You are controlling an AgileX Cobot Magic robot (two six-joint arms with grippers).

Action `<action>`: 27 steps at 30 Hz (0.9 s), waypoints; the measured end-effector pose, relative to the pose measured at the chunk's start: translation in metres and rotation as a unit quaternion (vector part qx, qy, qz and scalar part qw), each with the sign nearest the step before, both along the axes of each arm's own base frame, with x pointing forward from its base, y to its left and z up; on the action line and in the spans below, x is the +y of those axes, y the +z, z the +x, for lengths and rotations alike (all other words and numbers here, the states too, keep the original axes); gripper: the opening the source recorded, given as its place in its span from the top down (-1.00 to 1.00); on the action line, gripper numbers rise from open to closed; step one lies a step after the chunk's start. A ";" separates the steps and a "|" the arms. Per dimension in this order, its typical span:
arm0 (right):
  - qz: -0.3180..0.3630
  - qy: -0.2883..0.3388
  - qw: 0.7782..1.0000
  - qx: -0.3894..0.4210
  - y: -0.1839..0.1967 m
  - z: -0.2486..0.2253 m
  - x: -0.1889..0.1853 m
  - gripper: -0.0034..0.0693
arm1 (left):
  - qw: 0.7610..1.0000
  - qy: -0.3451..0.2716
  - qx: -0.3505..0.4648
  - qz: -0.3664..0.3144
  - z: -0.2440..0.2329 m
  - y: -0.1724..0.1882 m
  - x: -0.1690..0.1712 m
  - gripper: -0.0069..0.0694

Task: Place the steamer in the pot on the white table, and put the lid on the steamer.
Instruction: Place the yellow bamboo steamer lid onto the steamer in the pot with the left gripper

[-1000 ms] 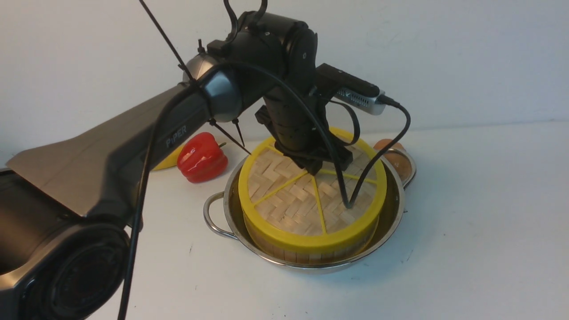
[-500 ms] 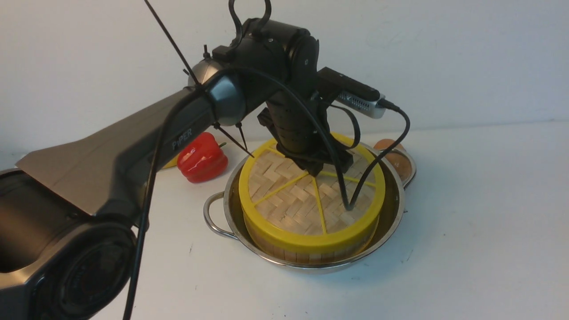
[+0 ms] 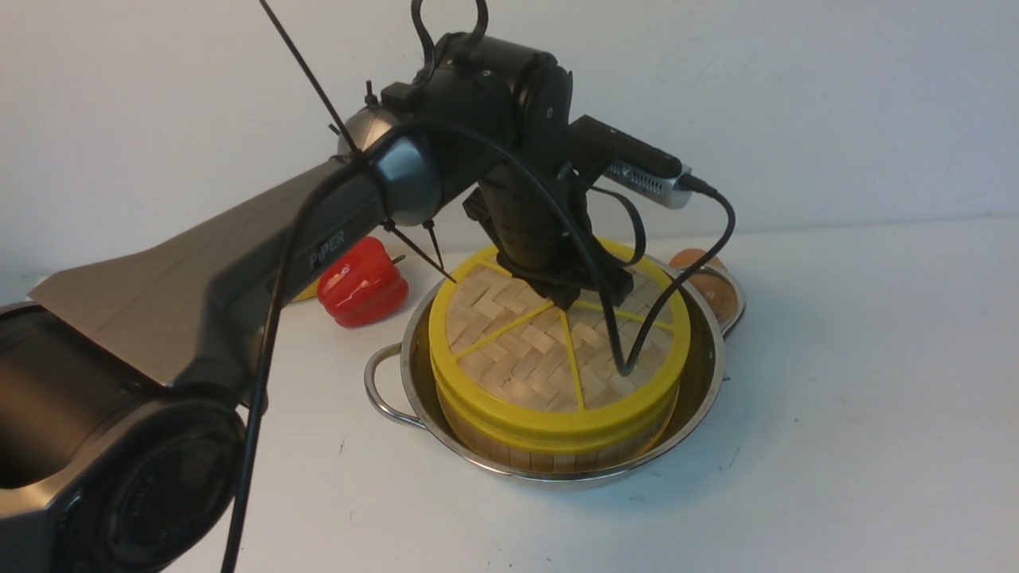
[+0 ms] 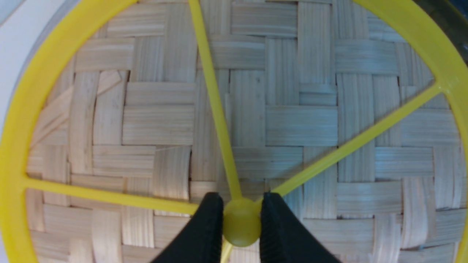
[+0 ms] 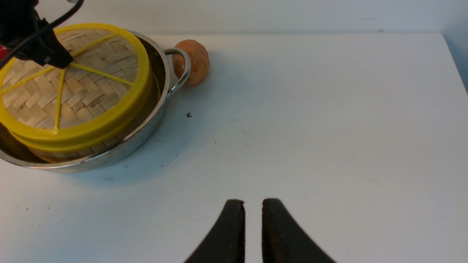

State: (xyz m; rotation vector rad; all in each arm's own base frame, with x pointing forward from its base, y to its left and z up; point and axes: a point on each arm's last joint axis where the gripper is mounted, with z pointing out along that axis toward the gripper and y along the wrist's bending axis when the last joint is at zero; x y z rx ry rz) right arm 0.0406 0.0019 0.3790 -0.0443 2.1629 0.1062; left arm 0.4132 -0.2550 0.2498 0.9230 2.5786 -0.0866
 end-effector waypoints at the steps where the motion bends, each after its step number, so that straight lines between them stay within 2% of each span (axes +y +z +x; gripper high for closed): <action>1: 0.000 0.000 1.000 0.000 0.000 0.000 0.000 0.66 | 1.000 0.000 0.000 0.000 0.000 0.000 0.000 0.50; 27: -0.001 0.001 1.000 0.000 0.000 0.000 0.000 0.64 | 1.000 0.007 0.011 0.013 -0.002 -0.001 0.003 0.50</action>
